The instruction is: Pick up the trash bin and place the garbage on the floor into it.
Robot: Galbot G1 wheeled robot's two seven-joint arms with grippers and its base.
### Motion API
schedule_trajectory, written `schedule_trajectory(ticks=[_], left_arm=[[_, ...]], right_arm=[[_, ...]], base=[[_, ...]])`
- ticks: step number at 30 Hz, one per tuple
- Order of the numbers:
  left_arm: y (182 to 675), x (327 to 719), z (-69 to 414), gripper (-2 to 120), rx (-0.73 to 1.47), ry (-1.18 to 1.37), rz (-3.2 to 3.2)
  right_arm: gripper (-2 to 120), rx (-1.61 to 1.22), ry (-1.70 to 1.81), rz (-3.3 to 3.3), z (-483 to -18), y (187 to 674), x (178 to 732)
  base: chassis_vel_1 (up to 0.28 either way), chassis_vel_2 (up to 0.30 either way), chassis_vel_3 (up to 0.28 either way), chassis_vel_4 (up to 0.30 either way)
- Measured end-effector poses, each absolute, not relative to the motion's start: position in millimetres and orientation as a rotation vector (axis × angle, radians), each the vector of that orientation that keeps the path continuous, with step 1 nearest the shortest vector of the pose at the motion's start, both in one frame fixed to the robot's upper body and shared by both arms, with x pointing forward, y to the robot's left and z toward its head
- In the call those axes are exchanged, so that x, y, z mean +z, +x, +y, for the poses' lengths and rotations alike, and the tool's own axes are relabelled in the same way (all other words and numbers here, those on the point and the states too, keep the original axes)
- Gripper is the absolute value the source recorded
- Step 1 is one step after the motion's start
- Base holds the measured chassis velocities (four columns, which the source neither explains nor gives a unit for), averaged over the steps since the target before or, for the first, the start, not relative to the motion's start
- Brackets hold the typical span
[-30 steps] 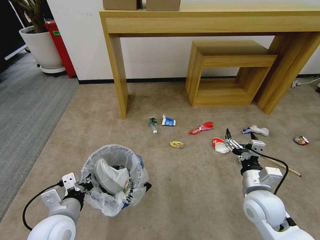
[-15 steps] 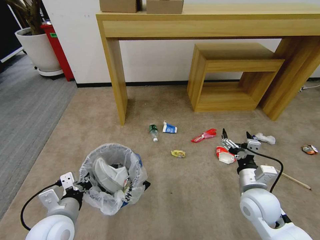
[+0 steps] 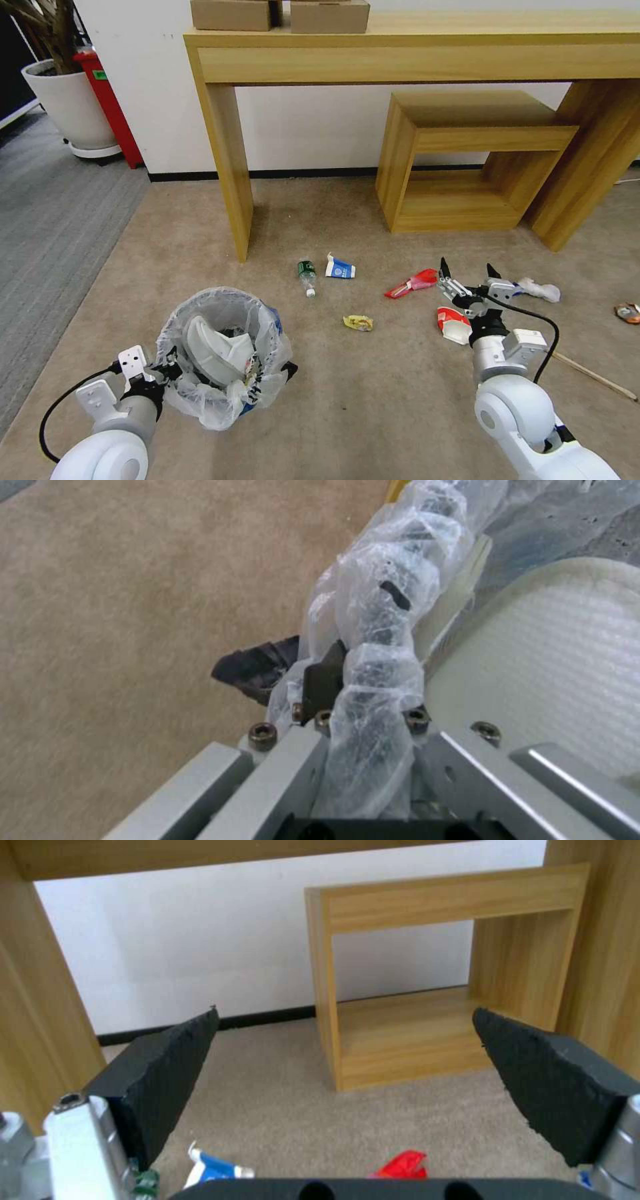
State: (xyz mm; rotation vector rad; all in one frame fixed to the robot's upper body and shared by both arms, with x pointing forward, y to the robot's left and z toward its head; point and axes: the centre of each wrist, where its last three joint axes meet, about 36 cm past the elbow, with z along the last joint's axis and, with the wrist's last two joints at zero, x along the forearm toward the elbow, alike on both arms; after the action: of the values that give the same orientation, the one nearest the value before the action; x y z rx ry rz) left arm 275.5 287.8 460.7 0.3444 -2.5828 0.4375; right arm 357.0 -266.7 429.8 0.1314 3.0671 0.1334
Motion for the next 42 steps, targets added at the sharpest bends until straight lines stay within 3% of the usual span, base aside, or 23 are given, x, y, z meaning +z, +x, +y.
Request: schedule_trajectory(ticks=[24,42], left_arm=[[274,460,287,0,0.438,0.351,-2.583],[274,458,287,0,0.433,0.356,-2.575]], right_arm=[[97,0.137,0.122,3.07,-262,355,423],[100,0.159,0.085,3.032,-259,362,421]], base=[[-0.139,0.14,0.132,-0.134],[-0.042,0.044,0.041,-0.038]])
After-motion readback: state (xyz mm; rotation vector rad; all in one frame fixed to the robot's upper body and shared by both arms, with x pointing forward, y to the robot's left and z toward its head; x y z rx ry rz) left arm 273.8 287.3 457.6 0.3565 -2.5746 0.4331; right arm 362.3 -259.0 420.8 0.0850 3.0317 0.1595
